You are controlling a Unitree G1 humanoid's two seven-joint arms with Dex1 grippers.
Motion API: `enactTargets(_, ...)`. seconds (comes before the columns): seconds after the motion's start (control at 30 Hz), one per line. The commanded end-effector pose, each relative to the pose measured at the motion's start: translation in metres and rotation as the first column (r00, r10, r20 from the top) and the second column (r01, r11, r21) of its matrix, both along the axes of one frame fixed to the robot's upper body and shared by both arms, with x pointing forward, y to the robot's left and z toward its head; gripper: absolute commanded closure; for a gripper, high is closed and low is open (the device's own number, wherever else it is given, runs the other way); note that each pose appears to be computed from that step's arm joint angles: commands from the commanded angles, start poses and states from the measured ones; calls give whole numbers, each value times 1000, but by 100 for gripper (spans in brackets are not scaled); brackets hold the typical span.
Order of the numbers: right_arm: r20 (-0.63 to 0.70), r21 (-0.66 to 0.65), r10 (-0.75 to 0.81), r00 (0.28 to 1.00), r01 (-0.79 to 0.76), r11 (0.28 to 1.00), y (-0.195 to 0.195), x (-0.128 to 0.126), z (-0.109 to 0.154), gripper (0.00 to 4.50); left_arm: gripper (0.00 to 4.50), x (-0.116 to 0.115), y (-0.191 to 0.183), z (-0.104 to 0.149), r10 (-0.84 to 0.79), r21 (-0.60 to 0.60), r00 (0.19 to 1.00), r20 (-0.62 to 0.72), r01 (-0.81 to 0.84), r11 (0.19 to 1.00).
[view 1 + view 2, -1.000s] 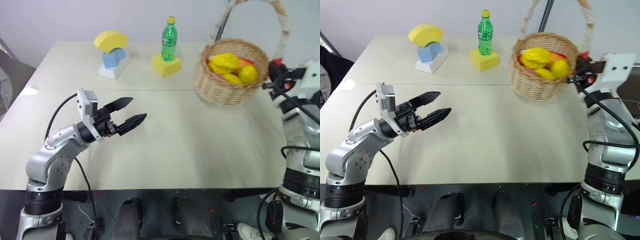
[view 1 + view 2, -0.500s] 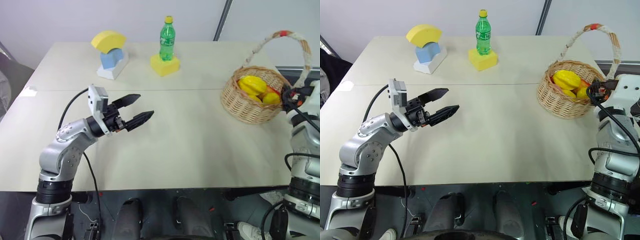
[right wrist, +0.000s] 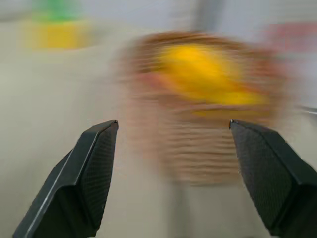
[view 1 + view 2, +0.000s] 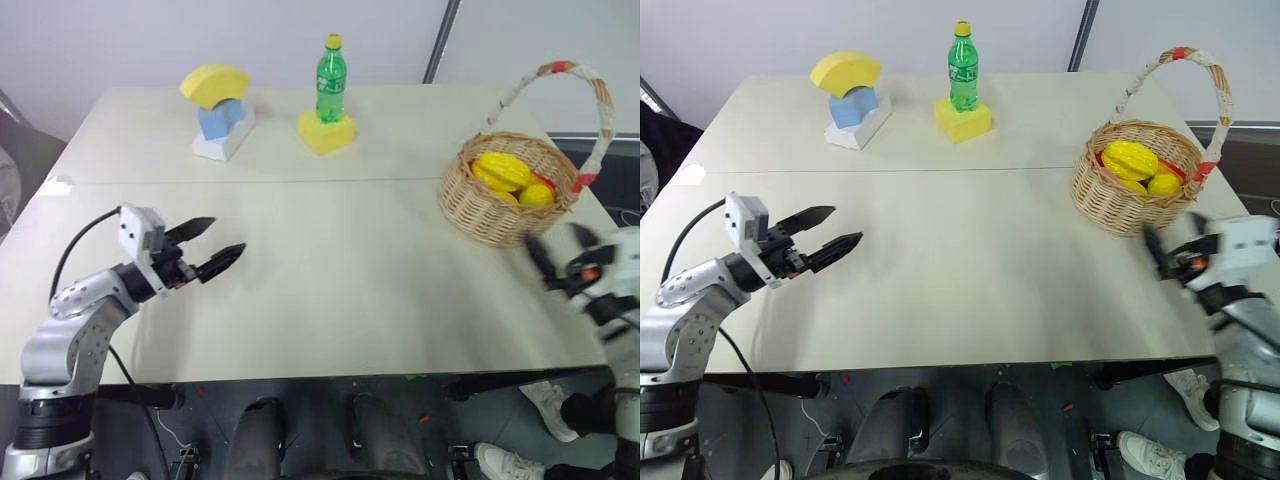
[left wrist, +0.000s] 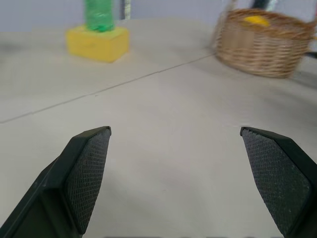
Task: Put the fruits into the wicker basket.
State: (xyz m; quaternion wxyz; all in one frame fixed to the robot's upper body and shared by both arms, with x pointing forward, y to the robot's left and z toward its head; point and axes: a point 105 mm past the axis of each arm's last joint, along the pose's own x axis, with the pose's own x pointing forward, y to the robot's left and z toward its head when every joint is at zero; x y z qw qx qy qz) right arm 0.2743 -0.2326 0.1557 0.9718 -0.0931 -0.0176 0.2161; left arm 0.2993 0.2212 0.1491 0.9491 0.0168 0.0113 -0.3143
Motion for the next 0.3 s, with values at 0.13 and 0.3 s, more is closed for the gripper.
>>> enactTargets(0.13,19,-4,287,958,-287,958,63,-1,-5,78,0,-7,30,-2,165,42,985,49,-167,985)
enactTargets(0.3,28,-3,314,949,-314,949,74,11,-8,78,0,-16,38,-5,212,24,976,44,-213,977)
